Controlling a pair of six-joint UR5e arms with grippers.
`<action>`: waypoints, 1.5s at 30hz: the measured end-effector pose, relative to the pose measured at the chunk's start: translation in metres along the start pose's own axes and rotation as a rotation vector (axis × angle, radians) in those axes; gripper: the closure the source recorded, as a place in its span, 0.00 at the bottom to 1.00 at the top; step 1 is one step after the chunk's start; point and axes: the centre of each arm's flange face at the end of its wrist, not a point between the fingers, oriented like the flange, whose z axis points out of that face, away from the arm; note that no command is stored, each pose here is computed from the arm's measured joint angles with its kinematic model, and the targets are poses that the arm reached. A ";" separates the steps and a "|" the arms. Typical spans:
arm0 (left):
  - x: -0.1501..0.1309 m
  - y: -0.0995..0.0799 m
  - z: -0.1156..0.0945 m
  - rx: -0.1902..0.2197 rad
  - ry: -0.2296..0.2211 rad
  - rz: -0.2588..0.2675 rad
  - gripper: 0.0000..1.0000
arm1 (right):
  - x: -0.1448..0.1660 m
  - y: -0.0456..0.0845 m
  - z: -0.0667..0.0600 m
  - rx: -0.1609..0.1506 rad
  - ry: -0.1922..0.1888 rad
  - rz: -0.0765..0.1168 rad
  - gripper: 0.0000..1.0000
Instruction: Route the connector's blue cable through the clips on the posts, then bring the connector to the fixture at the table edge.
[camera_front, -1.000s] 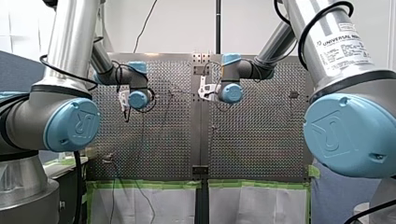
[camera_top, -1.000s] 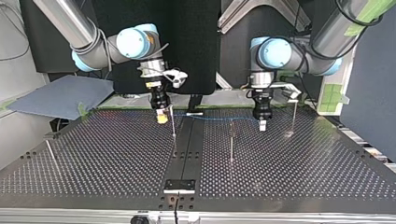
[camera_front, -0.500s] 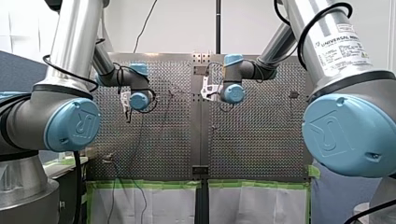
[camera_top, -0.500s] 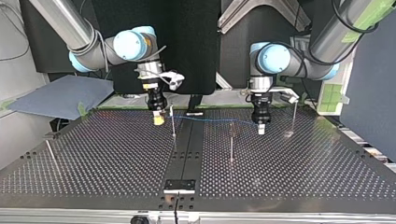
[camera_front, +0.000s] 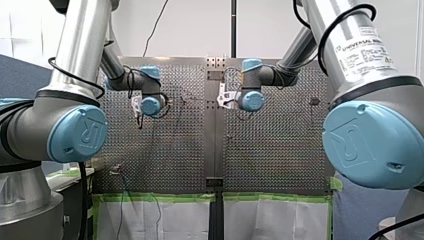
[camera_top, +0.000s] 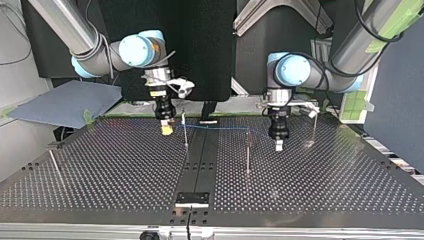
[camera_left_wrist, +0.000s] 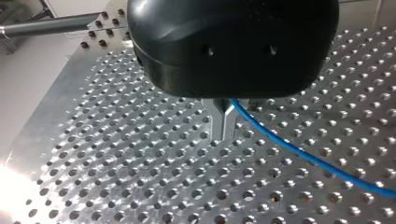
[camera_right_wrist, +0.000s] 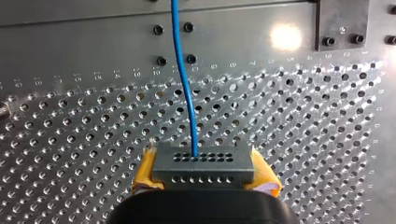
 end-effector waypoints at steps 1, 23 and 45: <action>-0.001 0.000 0.001 0.000 -0.002 -0.001 1.00 | 0.000 0.001 0.000 -0.001 0.001 0.000 1.00; 0.003 -0.005 0.024 0.019 0.013 0.001 1.00 | 0.003 0.029 0.011 -0.013 0.020 -0.004 1.00; 0.002 0.002 0.027 0.007 0.032 -0.001 0.39 | 0.003 0.035 0.026 -0.008 0.012 -0.009 1.00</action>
